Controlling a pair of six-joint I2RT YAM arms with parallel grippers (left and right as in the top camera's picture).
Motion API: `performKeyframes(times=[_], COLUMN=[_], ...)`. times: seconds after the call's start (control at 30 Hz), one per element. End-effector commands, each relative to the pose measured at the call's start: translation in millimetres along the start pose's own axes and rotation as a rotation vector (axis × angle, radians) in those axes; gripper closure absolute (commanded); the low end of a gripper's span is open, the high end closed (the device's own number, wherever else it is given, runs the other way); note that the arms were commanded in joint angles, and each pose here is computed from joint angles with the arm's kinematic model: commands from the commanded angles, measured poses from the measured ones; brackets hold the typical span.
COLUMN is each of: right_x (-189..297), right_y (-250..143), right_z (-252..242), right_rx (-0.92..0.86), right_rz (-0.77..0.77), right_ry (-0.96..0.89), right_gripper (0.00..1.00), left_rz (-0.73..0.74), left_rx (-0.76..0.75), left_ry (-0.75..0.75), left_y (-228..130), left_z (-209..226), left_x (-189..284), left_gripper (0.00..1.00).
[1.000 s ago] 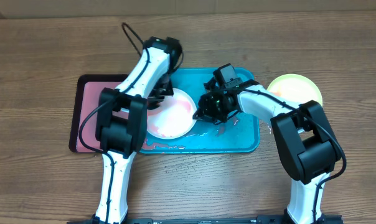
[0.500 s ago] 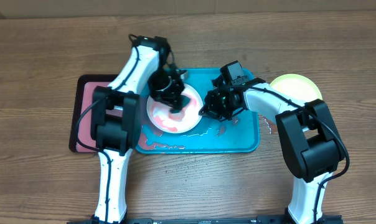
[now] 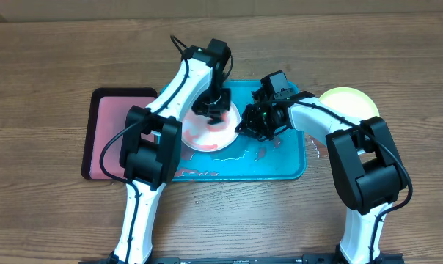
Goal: Clean dirty plates on tray and stack at the side
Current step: 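Scrub the white plate with the sponge while the right gripper holds it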
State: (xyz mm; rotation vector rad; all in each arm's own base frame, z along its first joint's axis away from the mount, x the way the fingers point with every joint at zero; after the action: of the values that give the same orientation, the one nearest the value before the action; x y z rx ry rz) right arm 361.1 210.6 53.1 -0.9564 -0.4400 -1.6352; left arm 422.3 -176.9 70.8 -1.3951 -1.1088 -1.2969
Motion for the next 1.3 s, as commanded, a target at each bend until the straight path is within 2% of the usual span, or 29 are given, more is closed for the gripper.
performKeyframes(times=[0.0,0.17,0.27,0.33,0.5,0.6,0.7,0.9,1.03,1.13,1.17,1.27], right_x=[-7,-7,-7,-7,-7,-7,-7,-7,-7,-7,-7,-7], right_y=[-3,-3,-2,-2,-2,-2,-2,-2,-2,-2,-2,-1], right_z=[-12,-12,-12,-12,-12,-12,-12,-12,-12,-12,-12,-14], right_rx=[-0.014,-0.014,-0.014,-0.013,-0.014,-0.014,-0.014,-0.014,-0.014,-0.014,-0.014,-0.017], right_rz=[0.015,0.014,0.01,0.01,0.01,0.01,0.01,0.011,0.011,0.011,0.01,-0.003], right_ry=[-0.04,-0.041,-0.044,-0.044,-0.044,-0.044,-0.044,-0.044,-0.044,-0.044,-0.044,-0.062], right_gripper=[0.96,0.96,0.96,0.96,0.96,0.96,0.96,0.96,0.96,0.96,0.96,0.96], left_rz=[-0.028,0.039,0.097,0.159,0.239,0.239,0.236,0.22,0.15,0.079,0.033,-0.098], left_rx=[0.277,0.355,0.315,0.183,-0.31,-0.469,-0.541,-0.567,-0.544,-0.415,-0.331,-0.187], left_ry=[0.51,0.589,0.532,0.391,-0.127,-0.27,-0.3,-0.304,-0.273,-0.134,-0.057,0.005], left_y=[-1,-17,-23,-25,-34,-41,-43,-41,-27,-5,7,32], left_z=[85,104,98,80,18,-1,-8,-10,-10,5,15,27], left_x=[-6,3,0,-6,-14,-10,-10,-10,-9,1,12,46], left_gripper=[0.95,0.96,0.96,0.96,0.96,0.96,0.96,0.96,0.96,0.96,0.96,0.96])
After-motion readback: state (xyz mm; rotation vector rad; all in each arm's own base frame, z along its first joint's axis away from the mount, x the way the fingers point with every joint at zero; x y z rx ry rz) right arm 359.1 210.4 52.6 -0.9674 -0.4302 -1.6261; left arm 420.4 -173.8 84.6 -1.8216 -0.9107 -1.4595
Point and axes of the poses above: each gripper's point midway between its finger pads, its own x axis back along the fingers, its own z axis along the line the jaws close on, y = z × x, the point moved 6 cm from there along x, back along the fingers, and after that the axes turned 11 degrees about -x, right-handed, at the moved point
